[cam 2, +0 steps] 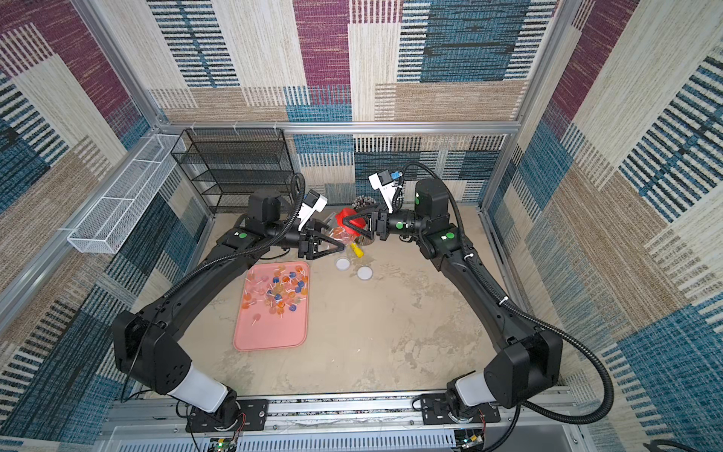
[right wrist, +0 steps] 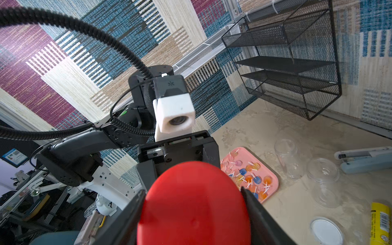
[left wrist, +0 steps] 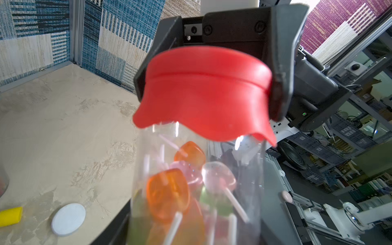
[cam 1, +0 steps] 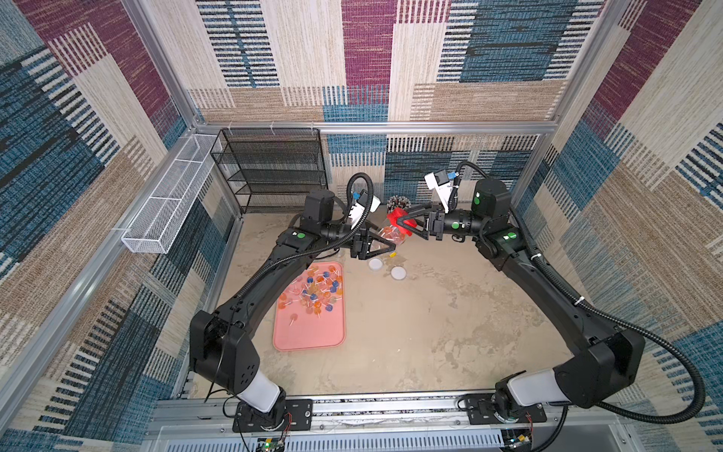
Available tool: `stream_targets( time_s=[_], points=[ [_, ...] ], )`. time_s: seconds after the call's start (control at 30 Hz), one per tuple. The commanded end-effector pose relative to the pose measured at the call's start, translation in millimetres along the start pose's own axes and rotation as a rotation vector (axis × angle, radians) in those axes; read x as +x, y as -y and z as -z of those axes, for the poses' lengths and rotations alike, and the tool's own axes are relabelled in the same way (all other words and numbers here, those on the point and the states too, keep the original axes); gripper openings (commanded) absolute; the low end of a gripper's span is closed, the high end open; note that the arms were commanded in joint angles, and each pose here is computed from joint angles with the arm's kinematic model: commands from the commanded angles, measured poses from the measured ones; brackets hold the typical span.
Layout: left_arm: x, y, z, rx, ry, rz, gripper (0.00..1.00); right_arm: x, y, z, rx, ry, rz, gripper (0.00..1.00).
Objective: Pour the candies out of the jar
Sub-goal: Unscrew the lid from the jar.
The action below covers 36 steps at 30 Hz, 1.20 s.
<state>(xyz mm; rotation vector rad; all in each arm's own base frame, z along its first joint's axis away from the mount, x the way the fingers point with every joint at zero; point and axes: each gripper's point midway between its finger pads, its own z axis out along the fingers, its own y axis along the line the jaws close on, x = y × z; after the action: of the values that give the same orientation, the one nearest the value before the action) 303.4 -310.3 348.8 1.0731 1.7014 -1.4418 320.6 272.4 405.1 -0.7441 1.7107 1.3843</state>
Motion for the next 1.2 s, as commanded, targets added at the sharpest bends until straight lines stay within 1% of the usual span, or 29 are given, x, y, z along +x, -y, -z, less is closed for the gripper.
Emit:
stream_targets(
  time_s=[0.0, 0.03, 0.07, 0.1, 0.13, 0.2, 0.3, 0.4, 0.5, 0.7, 0.93, 1.03, 1.13, 1.17],
  points=[
    [-10, 3, 3, -0.028, 0.022, -0.095, 0.0, 5, -9, 1, -0.032, -0.035, -0.046, 0.57],
    [-10, -2, 3, -0.059, 0.021, -0.101, 0.0, -1, 1, 2, 0.03, -0.013, -0.075, 0.69],
    [-9, -8, 5, -0.1, 0.021, -0.103, 0.0, -6, 8, 4, 0.077, 0.002, -0.097, 0.78],
    [-9, -14, 5, -0.145, 0.02, -0.105, 0.0, -11, 17, 6, 0.128, 0.018, -0.13, 0.83],
    [-8, -20, 7, -0.186, 0.02, -0.111, 0.0, -15, 26, 9, 0.175, 0.037, -0.164, 0.86],
    [-7, -31, 10, -0.268, 0.024, -0.111, 0.0, -19, 38, 13, 0.238, 0.069, -0.227, 0.88],
    [-4, -45, 16, -0.385, 0.027, -0.117, 0.0, -16, 51, 12, 0.29, 0.108, -0.299, 0.88],
    [1, -53, 17, -0.45, 0.021, -0.12, 0.0, -13, 57, 5, 0.347, 0.142, -0.3, 0.87],
    [5, -59, 18, -0.489, 0.008, -0.125, 0.0, -12, 59, -3, 0.383, 0.166, -0.305, 0.87],
    [8, -60, 16, -0.501, -0.001, -0.134, 0.0, -4, 68, -8, 0.46, 0.209, -0.33, 0.85],
    [10, -56, 11, -0.488, -0.018, -0.152, 0.0, -2, 72, -17, 0.456, 0.222, -0.339, 0.81],
    [13, -60, 11, -0.517, -0.033, -0.153, 0.0, -1, 72, -21, 0.448, 0.219, -0.341, 0.79],
    [15, -60, 11, -0.52, -0.039, -0.154, 0.0, 1, 73, -24, 0.443, 0.21, -0.347, 0.73],
    [15, -60, 11, -0.523, -0.037, -0.153, 0.0, 2, 73, -25, 0.439, 0.208, -0.348, 0.68]
  ],
)
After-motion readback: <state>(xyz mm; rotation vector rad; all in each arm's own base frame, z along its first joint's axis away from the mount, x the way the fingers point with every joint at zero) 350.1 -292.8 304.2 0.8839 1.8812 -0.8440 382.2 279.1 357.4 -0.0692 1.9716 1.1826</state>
